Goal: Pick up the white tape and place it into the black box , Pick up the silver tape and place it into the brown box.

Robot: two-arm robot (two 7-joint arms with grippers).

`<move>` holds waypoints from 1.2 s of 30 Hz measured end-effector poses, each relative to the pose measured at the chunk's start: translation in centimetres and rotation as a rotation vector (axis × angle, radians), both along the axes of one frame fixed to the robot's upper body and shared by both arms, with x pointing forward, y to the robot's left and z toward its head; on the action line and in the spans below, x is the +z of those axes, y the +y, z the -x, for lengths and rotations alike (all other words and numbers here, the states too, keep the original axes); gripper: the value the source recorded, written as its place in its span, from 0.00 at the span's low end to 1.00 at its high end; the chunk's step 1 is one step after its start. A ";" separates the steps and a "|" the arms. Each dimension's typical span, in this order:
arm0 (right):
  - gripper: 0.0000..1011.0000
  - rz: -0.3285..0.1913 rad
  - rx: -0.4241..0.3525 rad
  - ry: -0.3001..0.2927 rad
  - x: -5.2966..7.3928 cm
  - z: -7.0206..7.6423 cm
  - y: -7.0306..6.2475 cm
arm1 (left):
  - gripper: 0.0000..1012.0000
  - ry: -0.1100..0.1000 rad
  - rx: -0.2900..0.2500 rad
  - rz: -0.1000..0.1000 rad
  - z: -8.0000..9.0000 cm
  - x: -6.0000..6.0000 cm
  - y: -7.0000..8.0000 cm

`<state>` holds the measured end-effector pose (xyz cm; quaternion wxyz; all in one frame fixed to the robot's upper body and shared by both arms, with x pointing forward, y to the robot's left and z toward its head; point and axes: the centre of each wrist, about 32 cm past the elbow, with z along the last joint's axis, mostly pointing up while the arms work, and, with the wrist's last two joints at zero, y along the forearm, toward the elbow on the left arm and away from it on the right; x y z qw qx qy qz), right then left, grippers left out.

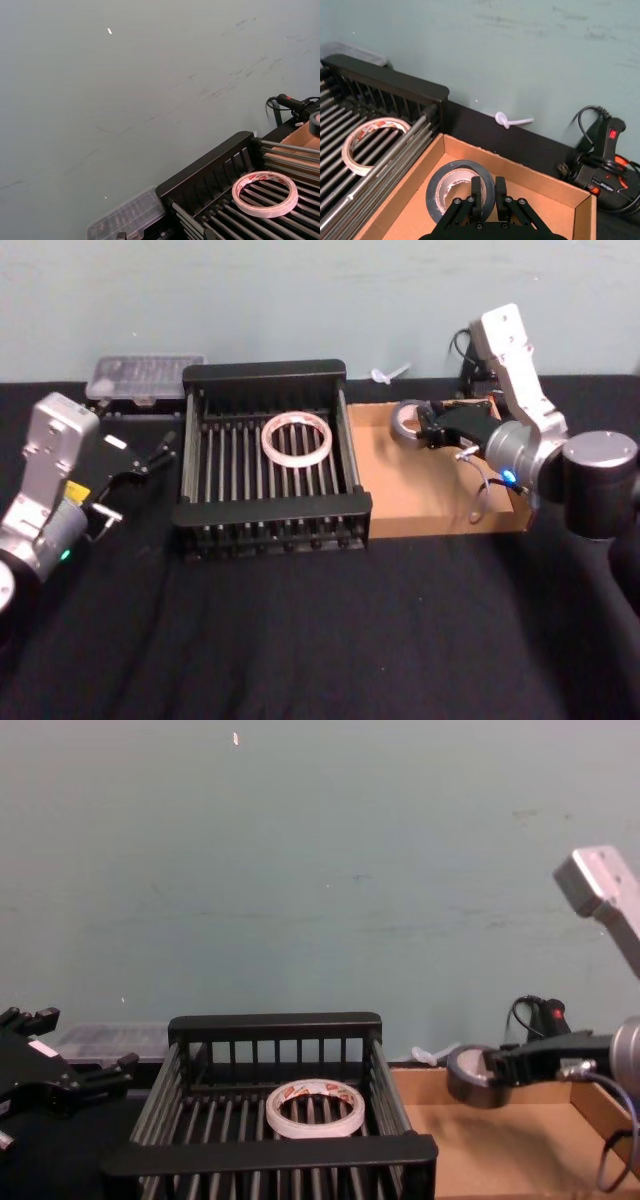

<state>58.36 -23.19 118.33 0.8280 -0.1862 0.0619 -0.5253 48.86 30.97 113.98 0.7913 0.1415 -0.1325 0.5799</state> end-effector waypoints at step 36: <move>0.78 0.013 0.001 0.013 -0.2 -0.3 0.2 | 0.99 0.000 0.000 0.000 0.0 0.0 0.0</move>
